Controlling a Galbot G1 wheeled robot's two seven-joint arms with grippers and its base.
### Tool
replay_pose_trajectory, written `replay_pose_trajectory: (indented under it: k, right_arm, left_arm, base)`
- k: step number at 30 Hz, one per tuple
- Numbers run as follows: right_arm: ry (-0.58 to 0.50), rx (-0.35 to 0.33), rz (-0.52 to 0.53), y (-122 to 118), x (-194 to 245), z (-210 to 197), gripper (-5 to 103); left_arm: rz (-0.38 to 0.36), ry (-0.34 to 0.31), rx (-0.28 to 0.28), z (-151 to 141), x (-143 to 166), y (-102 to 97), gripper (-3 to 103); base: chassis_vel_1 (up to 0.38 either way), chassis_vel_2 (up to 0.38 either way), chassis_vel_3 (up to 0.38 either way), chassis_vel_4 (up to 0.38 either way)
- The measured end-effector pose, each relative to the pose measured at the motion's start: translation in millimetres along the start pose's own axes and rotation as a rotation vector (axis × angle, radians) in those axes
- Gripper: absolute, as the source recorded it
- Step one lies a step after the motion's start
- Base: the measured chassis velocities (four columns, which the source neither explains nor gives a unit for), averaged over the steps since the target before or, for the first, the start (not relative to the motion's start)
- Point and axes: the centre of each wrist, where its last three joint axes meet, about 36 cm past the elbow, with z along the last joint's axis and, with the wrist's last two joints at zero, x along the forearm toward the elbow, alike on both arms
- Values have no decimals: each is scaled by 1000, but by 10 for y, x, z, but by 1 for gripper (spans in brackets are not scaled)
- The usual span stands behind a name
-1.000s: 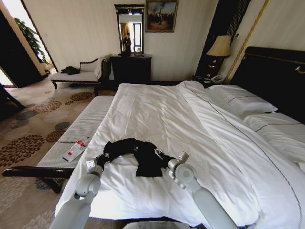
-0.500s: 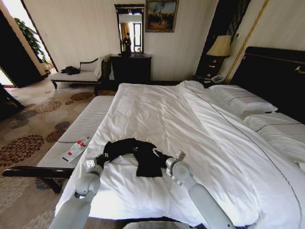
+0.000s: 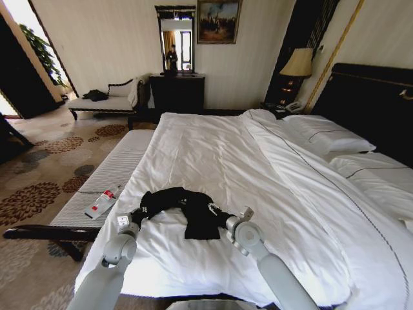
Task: Fold the clothes on the bed.
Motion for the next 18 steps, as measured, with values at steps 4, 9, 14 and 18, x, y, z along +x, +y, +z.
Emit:
replay_pose_trajectory:
  k: [4,9,14,18]
  right_arm:
    - [6,1,12,-14,-42,7,50]
    - [10,2,18,-24,-62,14,34]
    - [9,7,28,-44,-75,15,18]
    - [3,15,38,-66,-89,11,3]
  left_arm:
    - [-4,-2,0,-1,8,13,1]
    - [-5,-3,4,4,-4,5,1]
    - [-6,-2,5,14,-17,-10,1]
    - [-6,-2,6,12,-19,-11,1]
  base:
    - [0,0,0,0]
    - [0,0,0,0]
    - [0,0,0,0]
    - [0,0,0,0]
